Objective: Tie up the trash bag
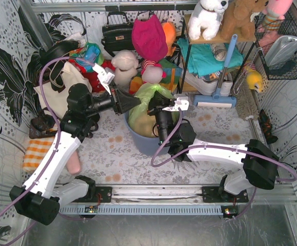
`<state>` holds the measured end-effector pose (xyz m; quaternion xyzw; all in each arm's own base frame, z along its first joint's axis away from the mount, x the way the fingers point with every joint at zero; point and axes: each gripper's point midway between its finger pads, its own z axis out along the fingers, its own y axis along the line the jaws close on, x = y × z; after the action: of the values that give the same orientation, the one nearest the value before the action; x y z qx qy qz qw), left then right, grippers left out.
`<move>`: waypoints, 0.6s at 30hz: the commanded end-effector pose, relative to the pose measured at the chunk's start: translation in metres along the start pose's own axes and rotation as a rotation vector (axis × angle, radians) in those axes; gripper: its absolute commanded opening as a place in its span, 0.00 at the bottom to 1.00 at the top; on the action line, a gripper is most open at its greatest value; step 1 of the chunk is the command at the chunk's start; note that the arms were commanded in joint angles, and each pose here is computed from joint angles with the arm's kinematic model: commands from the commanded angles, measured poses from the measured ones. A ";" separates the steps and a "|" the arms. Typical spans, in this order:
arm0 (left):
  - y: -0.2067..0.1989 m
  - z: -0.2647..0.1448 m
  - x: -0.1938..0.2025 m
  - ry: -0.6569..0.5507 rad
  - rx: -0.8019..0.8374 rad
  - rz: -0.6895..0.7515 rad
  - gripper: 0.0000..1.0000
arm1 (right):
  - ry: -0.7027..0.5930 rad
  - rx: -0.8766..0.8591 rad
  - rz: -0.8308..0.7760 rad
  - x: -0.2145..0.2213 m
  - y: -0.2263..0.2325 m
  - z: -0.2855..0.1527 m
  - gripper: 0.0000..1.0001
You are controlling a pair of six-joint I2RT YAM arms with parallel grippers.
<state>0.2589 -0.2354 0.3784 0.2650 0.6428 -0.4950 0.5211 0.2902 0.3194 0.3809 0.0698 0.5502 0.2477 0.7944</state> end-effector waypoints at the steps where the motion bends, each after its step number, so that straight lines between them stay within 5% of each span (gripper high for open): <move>1: 0.017 -0.004 -0.016 -0.028 -0.132 0.074 0.38 | -0.053 -0.016 0.045 -0.017 0.002 0.001 0.00; 9: 0.038 0.001 -0.044 -0.062 -0.235 0.154 0.53 | -0.049 -0.019 0.048 -0.019 0.000 -0.001 0.00; 18: 0.033 0.028 -0.029 0.020 -0.053 0.120 0.58 | -0.046 -0.022 0.050 -0.019 -0.001 -0.002 0.00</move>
<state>0.3126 -0.2317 0.3854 0.2544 0.6714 -0.4201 0.5550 0.2889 0.3207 0.3779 0.0616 0.5479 0.2511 0.7956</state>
